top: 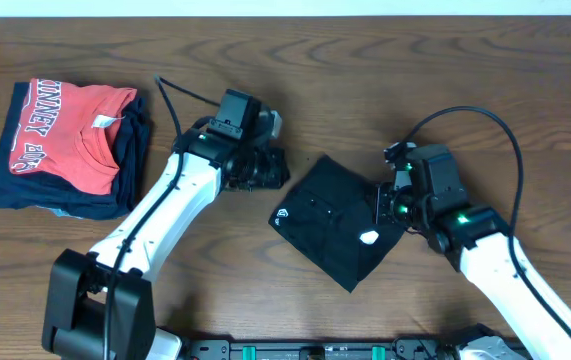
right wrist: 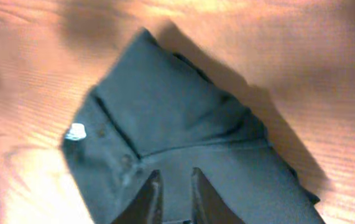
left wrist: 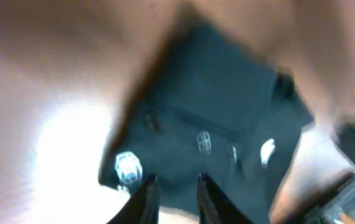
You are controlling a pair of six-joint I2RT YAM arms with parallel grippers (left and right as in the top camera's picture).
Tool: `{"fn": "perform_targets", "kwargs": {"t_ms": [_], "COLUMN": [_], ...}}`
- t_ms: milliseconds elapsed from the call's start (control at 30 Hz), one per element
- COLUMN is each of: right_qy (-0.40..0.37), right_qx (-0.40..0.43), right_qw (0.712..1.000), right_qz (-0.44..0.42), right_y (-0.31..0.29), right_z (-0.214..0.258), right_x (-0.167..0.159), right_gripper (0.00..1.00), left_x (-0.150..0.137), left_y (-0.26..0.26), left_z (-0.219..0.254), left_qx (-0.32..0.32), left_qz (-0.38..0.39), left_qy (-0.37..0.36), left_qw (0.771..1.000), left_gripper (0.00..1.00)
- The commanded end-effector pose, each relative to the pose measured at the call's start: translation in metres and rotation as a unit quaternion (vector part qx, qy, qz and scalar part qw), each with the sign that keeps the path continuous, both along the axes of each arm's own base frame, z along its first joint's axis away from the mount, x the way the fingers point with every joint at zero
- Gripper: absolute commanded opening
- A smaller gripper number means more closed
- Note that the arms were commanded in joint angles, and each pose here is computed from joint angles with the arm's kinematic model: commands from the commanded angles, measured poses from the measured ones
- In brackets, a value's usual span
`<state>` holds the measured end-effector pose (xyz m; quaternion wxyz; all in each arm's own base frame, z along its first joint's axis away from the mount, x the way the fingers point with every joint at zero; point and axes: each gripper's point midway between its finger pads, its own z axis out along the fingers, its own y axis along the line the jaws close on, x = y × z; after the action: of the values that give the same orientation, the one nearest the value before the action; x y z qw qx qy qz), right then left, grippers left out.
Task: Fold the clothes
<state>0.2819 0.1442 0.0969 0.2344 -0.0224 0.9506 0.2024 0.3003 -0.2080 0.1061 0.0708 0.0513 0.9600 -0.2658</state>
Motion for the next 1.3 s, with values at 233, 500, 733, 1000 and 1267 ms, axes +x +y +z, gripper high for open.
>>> {"fn": "perform_targets", "kwargs": {"t_ms": [233, 500, 733, 1000, 1267], "right_qy": [0.103, 0.239, 0.184, 0.101, 0.176], "right_qx": [-0.105, -0.119, -0.077, -0.047, -0.102], "right_qw": [0.989, 0.960, 0.980, 0.994, 0.977], "right_qz": [-0.014, -0.087, -0.025, 0.005, -0.065], "right_y": [-0.023, -0.040, -0.026, -0.016, -0.036], "right_z": [-0.091, -0.106, -0.066, -0.032, -0.081], "right_x": [-0.001, -0.054, -0.054, -0.039, -0.043], "right_gripper": [0.01, 0.01, 0.06, 0.08, 0.01], "left_x": [-0.085, -0.038, 0.020, -0.011, -0.073], "left_y": [-0.035, 0.013, 0.002, -0.027, -0.026], "left_z": [-0.059, -0.111, -0.075, -0.029, -0.051], "left_qx": [0.002, 0.117, 0.025, -0.136, -0.117], "left_qz": [-0.077, 0.071, 0.090, 0.006, -0.014], "left_qy": [0.077, -0.030, -0.099, -0.005, 0.119], "left_qw": [0.994, 0.990, 0.991, 0.991, 0.986], "left_gripper": [0.08, 0.06, 0.06, 0.63, 0.99]}}
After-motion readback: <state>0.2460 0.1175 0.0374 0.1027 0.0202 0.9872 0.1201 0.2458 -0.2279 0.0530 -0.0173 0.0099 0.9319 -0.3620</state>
